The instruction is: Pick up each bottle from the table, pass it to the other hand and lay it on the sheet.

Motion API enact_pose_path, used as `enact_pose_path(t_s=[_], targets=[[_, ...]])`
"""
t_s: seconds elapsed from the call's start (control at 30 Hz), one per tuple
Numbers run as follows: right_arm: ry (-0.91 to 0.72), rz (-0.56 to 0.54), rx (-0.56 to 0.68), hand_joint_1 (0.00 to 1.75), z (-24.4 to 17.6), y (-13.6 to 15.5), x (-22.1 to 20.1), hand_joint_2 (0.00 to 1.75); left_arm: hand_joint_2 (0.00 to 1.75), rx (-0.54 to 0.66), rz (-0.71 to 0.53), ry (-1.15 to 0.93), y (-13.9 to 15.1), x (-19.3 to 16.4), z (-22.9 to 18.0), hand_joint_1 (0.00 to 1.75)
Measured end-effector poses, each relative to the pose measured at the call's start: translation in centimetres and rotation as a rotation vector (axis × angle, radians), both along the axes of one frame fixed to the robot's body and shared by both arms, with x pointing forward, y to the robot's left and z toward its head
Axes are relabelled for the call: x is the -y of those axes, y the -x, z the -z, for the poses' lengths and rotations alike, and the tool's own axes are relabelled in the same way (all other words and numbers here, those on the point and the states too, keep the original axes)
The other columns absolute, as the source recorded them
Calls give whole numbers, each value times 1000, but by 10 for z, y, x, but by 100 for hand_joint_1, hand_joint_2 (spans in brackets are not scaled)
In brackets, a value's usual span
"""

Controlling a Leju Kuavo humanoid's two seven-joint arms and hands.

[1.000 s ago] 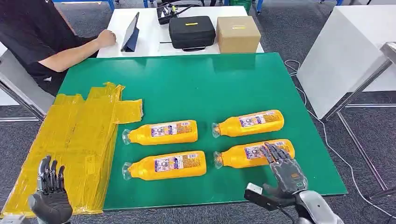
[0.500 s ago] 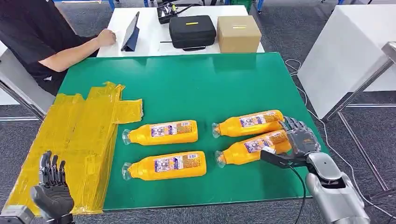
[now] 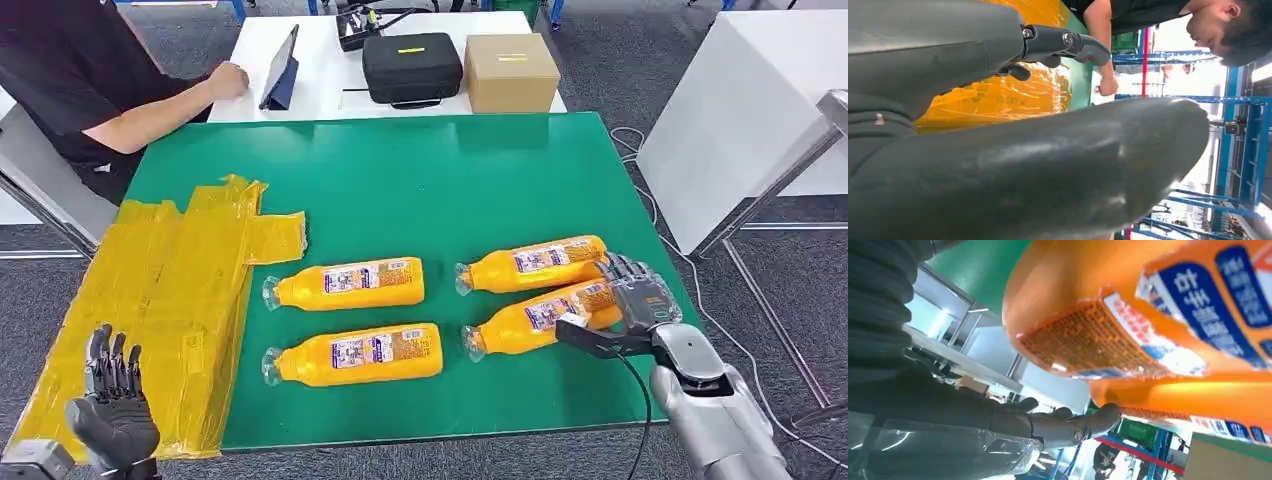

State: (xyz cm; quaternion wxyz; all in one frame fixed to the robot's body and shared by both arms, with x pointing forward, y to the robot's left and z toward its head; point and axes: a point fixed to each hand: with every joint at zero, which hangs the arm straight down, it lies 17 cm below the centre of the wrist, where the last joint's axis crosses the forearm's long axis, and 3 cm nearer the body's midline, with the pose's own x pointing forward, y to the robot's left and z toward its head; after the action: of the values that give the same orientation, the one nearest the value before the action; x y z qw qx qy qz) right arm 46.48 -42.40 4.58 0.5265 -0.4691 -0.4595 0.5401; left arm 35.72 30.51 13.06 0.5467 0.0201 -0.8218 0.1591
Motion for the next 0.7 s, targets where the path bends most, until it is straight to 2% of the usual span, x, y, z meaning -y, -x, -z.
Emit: enact_pose_path(t_s=[0.23,0.47,0.5,0.53,0.7], targets=[[-55,-21,-105,0,27,12,-8,175,0,1,20,6,-7,6,-1,0],[-87,-79,-214,0,42,57,-18,175,0,3,56,22,-19,13,-2,0],[-83,-88,-230,117,44,65,-20,175,0,2,59,23,-20,13,-2,0],[-79,-97,-238,175,44,70,-22,175,0,2,61,25,-21,13,-1,0],[-68,-118,-271,175,46,87,-26,175,0,4,75,30,-27,16,-2,0]])
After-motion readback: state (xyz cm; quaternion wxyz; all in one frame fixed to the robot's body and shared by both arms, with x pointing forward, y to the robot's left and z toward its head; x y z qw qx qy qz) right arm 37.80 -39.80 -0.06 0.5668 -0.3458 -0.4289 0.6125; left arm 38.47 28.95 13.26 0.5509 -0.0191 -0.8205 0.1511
